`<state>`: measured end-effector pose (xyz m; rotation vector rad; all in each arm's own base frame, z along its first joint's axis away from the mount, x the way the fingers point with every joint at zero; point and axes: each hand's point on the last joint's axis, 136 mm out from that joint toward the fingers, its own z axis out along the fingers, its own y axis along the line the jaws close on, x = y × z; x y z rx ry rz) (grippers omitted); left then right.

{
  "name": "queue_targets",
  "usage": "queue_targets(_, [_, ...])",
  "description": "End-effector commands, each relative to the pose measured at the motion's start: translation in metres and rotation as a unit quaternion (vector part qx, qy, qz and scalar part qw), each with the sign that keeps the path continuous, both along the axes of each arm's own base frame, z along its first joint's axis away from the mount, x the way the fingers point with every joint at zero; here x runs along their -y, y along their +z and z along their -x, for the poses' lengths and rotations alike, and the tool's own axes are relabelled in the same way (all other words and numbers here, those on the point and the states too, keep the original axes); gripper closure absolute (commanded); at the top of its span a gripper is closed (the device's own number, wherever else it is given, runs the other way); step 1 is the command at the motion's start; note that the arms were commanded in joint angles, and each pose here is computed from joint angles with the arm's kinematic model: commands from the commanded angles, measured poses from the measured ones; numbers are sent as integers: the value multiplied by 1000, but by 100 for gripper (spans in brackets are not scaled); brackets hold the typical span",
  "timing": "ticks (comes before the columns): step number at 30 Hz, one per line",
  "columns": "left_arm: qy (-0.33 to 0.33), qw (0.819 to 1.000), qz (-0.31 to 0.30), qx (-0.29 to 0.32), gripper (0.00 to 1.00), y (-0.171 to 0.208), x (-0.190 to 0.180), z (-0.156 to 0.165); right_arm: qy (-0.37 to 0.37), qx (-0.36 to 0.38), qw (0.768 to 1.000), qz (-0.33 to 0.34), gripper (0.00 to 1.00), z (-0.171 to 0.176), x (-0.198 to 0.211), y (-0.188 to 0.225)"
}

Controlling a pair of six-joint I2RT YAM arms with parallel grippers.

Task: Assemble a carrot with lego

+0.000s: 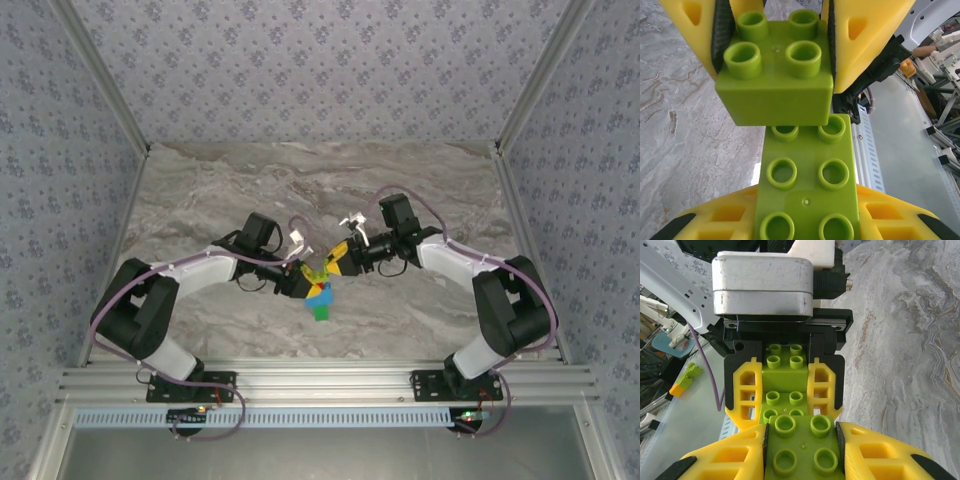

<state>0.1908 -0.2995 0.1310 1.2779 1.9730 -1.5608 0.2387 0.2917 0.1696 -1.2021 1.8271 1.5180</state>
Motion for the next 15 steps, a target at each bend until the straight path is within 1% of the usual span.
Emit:
queue_targets(1, [-12, 999, 37, 33, 67, 24, 4, -5, 18, -19, 1000, 6, 65, 8, -3, -3])
queue_targets(15, [-1, 999, 31, 40, 67, 22, 2, -10, 34, -32, 999, 15, 66, 15, -6, -7])
